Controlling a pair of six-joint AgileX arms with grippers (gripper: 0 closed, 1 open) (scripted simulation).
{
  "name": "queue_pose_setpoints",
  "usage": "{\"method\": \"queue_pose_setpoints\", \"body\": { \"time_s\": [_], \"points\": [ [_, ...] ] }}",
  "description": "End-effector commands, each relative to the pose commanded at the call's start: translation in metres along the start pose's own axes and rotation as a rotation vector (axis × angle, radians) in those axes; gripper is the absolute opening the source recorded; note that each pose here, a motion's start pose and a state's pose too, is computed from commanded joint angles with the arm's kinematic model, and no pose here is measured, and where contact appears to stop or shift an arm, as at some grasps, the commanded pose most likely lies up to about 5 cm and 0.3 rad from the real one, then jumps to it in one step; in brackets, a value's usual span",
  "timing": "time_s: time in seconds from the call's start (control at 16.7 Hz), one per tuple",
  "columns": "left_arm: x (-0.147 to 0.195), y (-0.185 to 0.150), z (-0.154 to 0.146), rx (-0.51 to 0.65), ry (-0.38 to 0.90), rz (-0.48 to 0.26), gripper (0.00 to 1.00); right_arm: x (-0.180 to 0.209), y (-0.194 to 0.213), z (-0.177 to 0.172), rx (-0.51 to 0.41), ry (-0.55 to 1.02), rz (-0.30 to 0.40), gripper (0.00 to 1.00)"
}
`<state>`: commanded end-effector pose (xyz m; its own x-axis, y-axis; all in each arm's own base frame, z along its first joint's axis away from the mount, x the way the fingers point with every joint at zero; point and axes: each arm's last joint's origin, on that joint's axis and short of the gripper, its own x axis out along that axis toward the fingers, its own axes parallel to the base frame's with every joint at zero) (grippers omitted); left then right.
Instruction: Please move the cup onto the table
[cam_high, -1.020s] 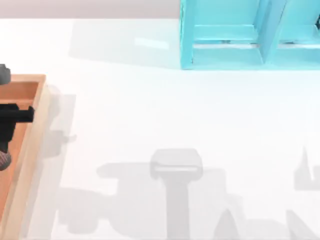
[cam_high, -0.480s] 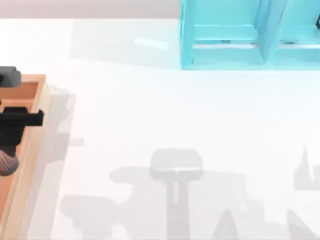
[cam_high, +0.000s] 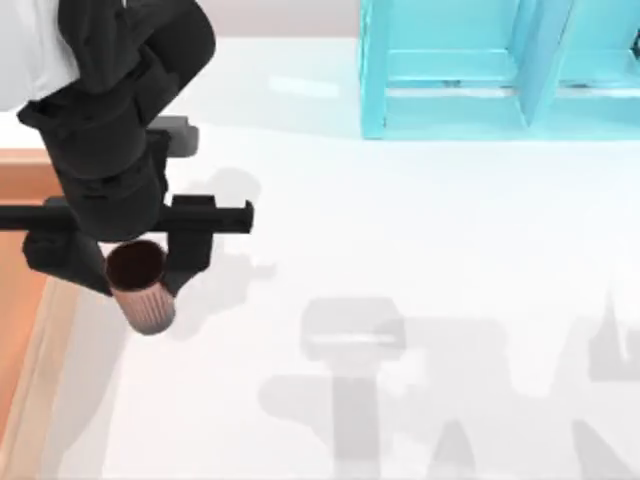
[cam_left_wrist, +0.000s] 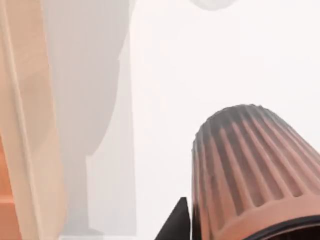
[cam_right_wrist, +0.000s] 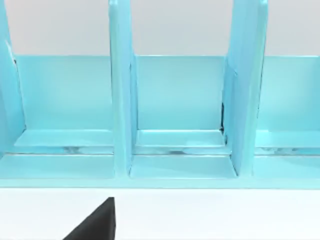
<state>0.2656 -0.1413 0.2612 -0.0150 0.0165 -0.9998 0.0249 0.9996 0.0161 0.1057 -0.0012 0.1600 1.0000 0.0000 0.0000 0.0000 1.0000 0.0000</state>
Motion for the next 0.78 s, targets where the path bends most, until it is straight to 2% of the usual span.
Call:
{"method": "queue_pose_setpoints", "body": {
  "time_s": [0.24, 0.36, 0.48, 0.78],
  "points": [
    [0.001, -0.074, -0.02, -0.003, -0.006, 0.0, 0.0, 0.0, 0.0, 0.0, 0.0, 0.0, 0.0, 1.0],
    [0.002, -0.099, -0.03, -0.004, -0.009, -0.001, 0.0, 0.0, 0.0, 0.0, 0.0, 0.0, 0.0, 1.0],
    [0.001, -0.11, -0.037, -0.005, -0.015, -0.006, 0.0, 0.0, 0.0, 0.0, 0.0, 0.0, 0.0, 1.0],
    [0.002, -0.109, -0.036, -0.009, -0.014, -0.007, 0.0, 0.0, 0.0, 0.0, 0.0, 0.0, 0.0, 1.0]
  ]
}}
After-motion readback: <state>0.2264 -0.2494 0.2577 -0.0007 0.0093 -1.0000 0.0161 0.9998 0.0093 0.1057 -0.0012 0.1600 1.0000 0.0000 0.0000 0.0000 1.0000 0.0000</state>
